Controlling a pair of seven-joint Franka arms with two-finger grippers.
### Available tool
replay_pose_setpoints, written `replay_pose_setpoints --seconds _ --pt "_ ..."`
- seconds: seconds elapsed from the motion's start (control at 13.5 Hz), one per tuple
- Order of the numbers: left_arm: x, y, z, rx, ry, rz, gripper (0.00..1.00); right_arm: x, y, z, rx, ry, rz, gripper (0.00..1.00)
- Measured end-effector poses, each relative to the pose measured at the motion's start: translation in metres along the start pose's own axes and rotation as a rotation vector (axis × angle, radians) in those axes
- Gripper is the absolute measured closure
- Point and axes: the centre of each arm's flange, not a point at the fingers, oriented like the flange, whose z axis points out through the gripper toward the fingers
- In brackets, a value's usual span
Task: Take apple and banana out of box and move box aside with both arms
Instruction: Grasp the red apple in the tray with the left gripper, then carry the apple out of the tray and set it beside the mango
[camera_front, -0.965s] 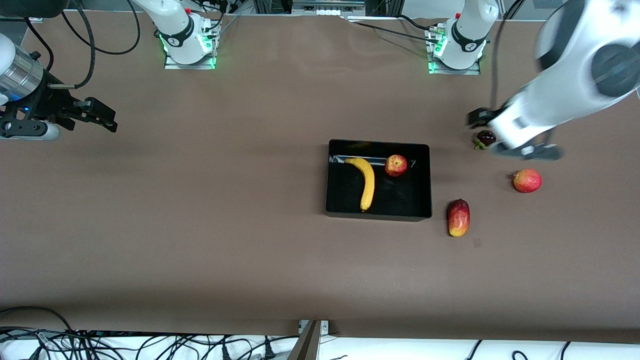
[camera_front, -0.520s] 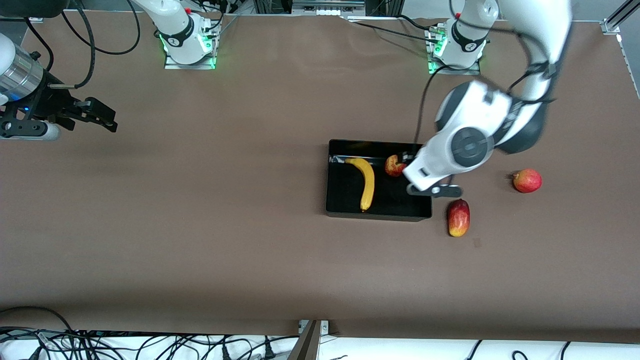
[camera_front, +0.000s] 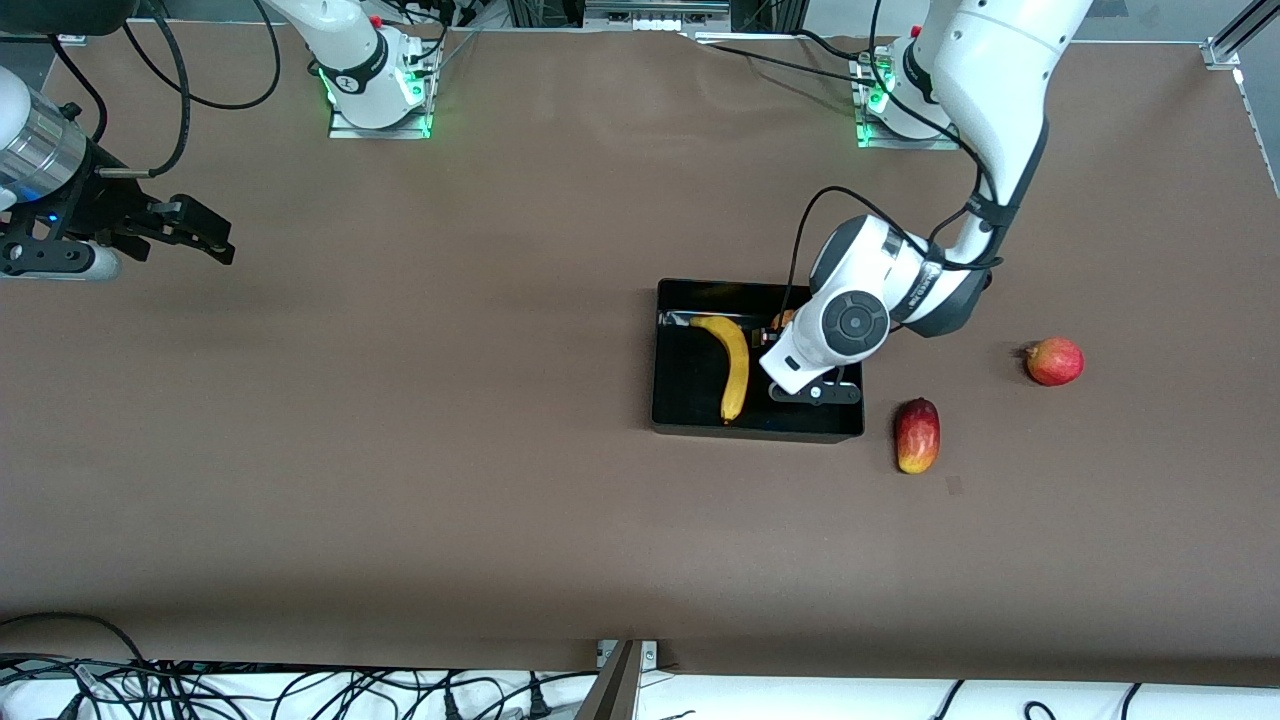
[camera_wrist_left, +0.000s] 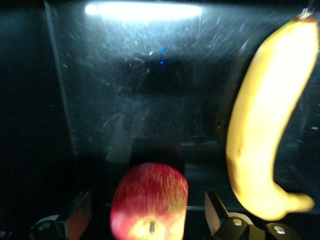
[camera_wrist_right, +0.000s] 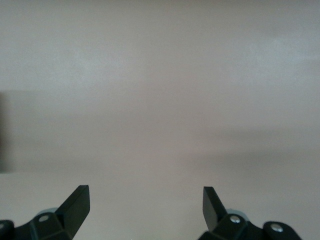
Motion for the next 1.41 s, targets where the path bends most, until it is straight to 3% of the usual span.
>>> replay_pose_setpoints --seconds 0.07,0.15,0.3,0.37,0.59,0.74,0.97,1.26,1.41 --pt "-0.005 -0.002 0.013 -0.001 0.003 -0.001 0.0 0.0 0.0 0.0 0.0 0.0 0.0 0.0" --pt "-0.008 -0.004 0.021 0.001 0.0 -0.001 0.07 0.0 0.0 0.0 0.0 0.0 0.0 0.0" --pt "-0.009 -0.005 0.022 0.002 -0.003 -0.001 0.3 0.0 0.0 0.0 0.0 0.0 0.0 0.0" --pt "-0.008 -0.006 0.018 0.003 -0.003 -0.002 0.32 0.0 0.0 0.0 0.0 0.0 0.0 0.0" --pt "-0.004 -0.01 -0.018 0.026 -0.043 -0.012 0.32 0.0 0.0 0.0 0.0 0.0 0.0 0.0" --pt "0.001 -0.022 -0.073 0.051 -0.097 -0.035 0.32 0.0 0.0 0.0 0.0 0.0 0.0 0.0" --pt "0.009 -0.077 -0.143 0.051 -0.172 -0.042 0.32 0.0 0.0 0.0 0.0 0.0 0.0 0.0" --pt "0.031 -0.201 -0.112 0.033 -0.258 0.1 0.32 0.0 0.0 0.0 0.0 0.001 0.0 0.0" --pt "0.033 -0.213 -0.059 0.067 -0.217 0.141 0.32 0.0 0.0 0.0 0.0 0.001 0.0 0.0"
